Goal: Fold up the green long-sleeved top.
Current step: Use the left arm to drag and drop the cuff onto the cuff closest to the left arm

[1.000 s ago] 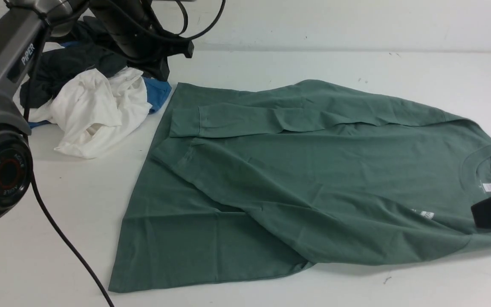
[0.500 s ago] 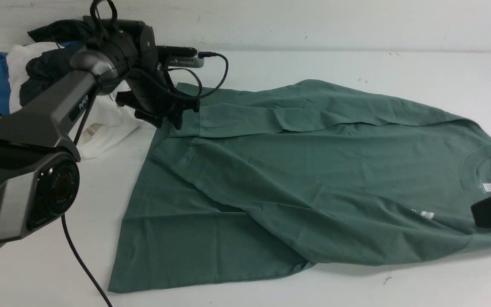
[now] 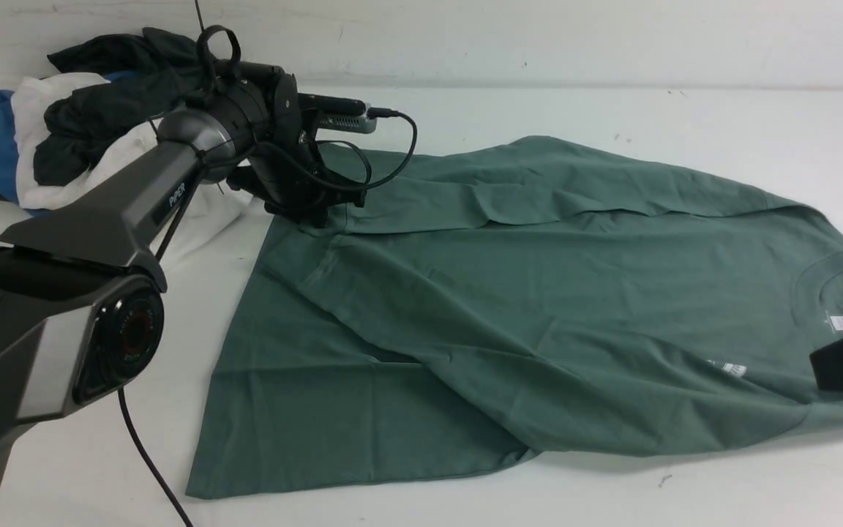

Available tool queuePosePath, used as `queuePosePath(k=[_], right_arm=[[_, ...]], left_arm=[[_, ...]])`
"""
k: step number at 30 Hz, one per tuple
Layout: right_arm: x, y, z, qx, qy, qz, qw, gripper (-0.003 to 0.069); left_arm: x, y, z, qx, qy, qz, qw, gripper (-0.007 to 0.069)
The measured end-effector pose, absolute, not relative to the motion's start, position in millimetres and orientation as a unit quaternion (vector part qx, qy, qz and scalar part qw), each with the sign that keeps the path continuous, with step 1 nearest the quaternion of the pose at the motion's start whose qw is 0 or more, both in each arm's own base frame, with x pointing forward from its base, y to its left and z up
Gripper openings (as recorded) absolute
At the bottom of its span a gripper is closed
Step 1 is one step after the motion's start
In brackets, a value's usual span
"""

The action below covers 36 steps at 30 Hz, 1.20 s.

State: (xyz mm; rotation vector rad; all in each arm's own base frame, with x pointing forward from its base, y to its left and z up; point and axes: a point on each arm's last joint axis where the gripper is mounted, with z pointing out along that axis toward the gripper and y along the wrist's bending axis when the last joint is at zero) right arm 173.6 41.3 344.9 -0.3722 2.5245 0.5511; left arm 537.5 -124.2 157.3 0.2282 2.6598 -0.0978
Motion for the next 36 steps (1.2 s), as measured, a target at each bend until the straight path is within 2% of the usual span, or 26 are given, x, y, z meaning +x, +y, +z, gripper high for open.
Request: queuePosePath(k=[3,12,19,22,24,28,32,36], right_arm=[[173.6,41.3,344.9,-0.138,0.933,0.204,0.262,-0.0015],[173.6,41.3,344.9,-0.136,0.933,0.204,0.262,-0.0015],[173.7,39.0,343.6,-0.14,0.937,0.189,0.26,-0.0015],[173.7,38.1,343.1,-0.141,0.938,0.183,0.259,-0.0015],[173.7,38.1,343.1,-0.141,0.938,0.184,0.259,-0.0015],[173.7,39.0,343.6,-0.14,0.937,0.189,0.26,-0.0015],[173.6,39.3,343.7,-0.139,0.936,0.191,0.26,-0.0015],[173.6,39.3,343.7,-0.139,0.936,0.191,0.26,-0.0015]], left_arm=[[536.1,-124.1,163.2,0.092,0.968,-0.029,0.234,0.0024],[525.8,-122.7,199.6,0.103,0.967,-0.023,0.23,0.002],[497.5,-117.6,273.6,0.113,0.966,-0.027,0.233,0.002],[494.6,-116.4,286.0,0.112,0.962,-0.026,0.247,0.002],[495.1,-115.3,285.4,0.113,0.962,-0.019,0.247,0.002],[501.2,-115.5,266.1,0.115,0.966,-0.01,0.23,0.002],[513.7,-116.9,224.1,0.114,0.972,0.001,0.205,0.002],[520.0,-114.9,200.6,0.113,0.974,0.021,0.195,0.002]])
